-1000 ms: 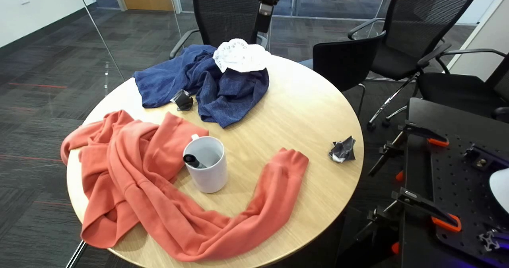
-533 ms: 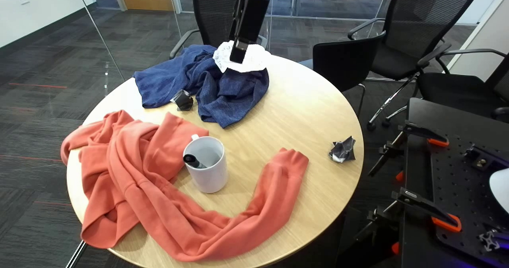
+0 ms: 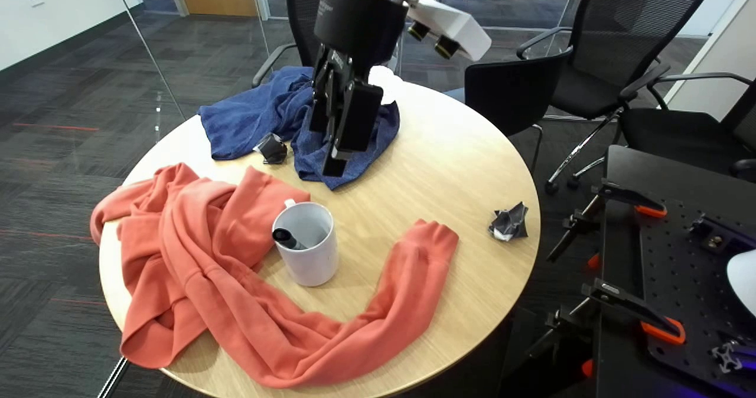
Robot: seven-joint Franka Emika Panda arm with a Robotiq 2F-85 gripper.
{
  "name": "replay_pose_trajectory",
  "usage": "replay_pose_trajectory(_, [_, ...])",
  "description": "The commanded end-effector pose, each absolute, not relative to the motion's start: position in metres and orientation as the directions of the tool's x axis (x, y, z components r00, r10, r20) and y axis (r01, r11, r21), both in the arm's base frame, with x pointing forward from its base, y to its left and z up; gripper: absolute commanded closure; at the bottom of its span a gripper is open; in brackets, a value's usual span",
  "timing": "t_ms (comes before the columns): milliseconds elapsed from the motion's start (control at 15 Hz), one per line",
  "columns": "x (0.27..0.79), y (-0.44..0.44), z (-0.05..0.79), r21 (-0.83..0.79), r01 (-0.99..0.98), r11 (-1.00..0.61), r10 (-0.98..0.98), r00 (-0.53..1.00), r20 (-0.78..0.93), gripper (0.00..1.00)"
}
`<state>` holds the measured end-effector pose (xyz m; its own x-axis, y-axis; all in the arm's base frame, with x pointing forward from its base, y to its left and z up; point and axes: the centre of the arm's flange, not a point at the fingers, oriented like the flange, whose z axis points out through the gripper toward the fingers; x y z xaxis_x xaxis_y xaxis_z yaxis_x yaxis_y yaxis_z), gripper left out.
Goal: Remove the marker from the cup and put it on the table
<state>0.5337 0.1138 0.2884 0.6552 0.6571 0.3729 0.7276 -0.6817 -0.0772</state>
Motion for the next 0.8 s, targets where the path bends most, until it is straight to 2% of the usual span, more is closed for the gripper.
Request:
replay_pose_trajectory(0, [0.544,0.127,0.268,-0.031,0.743,-0.669,0.672,0.622,0.401,0.0])
replay_pose_trajectory(400, [0.544,0.146,0.244,0.039,0.729,-0.684,0.682,0.618,0.391,0.0])
replay_pose_trajectory(733, [0.536,0.144,0.243,0.008,0.749,-0.663,0.695,0.611,0.379,0.0])
